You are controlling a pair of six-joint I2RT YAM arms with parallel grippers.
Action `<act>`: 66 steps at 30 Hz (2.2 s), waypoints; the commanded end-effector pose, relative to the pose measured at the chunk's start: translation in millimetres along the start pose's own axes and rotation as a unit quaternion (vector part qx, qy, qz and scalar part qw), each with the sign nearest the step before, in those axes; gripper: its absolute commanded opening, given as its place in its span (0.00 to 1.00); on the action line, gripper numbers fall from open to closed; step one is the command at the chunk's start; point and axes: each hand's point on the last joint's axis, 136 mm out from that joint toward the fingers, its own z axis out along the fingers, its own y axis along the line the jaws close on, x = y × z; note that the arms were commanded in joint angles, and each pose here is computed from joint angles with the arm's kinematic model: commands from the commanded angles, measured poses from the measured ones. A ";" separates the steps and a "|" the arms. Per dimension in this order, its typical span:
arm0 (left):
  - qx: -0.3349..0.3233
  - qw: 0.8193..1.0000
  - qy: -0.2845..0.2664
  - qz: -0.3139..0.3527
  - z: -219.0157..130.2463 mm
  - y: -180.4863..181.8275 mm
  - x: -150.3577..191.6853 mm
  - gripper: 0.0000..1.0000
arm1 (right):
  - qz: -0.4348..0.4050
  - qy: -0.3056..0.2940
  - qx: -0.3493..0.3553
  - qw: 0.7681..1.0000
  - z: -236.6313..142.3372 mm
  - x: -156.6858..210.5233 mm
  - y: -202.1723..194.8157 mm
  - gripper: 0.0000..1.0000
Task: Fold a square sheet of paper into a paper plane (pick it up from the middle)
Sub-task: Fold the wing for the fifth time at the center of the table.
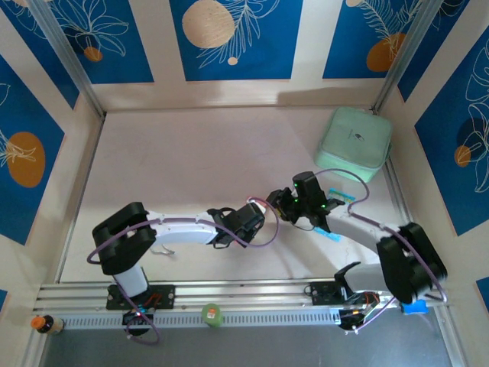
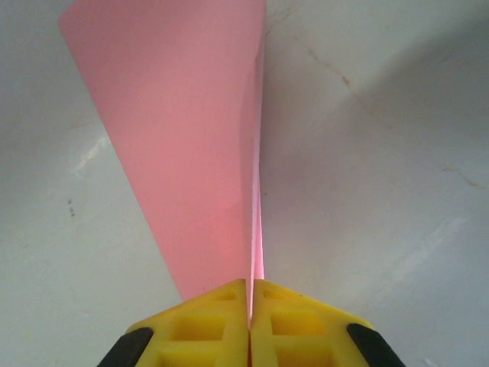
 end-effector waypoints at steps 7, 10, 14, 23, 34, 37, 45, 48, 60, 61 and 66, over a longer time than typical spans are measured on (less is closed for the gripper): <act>0.074 0.997 0.002 -0.027 15.7 -14.7 5.5 0.07 | -0.012 -0.038 0.043 0.998 -32.7 -2.4 -33.5 0.41; 0.087 0.995 0.011 -0.040 19.3 -15.1 7.6 0.07 | -0.010 -0.038 0.043 0.998 -34.5 -0.6 -36.2 0.41; 0.097 0.994 0.021 -0.051 23.4 -15.1 10.3 0.07 | -0.010 -0.037 0.043 0.998 -34.8 0.1 -37.1 0.41; 0.108 0.991 0.039 -0.072 29.3 -12.3 14.7 0.09 | -0.006 -0.028 0.046 0.998 -30.0 1.8 -39.7 0.41; 0.169 0.978 0.052 -0.107 32.6 -15.3 16.8 0.10 | -0.024 0.006 0.022 0.999 -14.8 10.6 -36.5 0.25; 0.189 0.973 0.050 -0.120 32.7 -14.9 16.5 0.10 | -0.046 0.027 0.011 0.999 -9.3 17.5 -30.7 0.19; 0.241 0.957 0.045 -0.156 32.7 -13.5 16.4 0.11 | -0.088 0.087 -0.026 0.992 10.2 40.0 -17.1 0.09; 0.254 0.952 0.049 -0.162 33.8 -14.5 16.7 0.11 | -0.107 0.103 -0.026 0.989 16.7 46.7 -11.7 0.07; 0.271 0.945 0.053 -0.175 35.4 -13.7 16.9 0.12 | -0.128 0.131 -0.038 0.982 37.7 53.6 0.9 0.04; 0.272 0.945 0.053 -0.176 35.3 -13.4 17.0 0.12 | -0.126 0.126 -0.033 0.983 39.1 51.6 -1.8 0.04; 0.283 0.940 0.049 -0.181 34.2 -13.2 15.6 0.12 | -0.119 0.115 -0.025 0.986 44.3 42.2 -5.9 0.04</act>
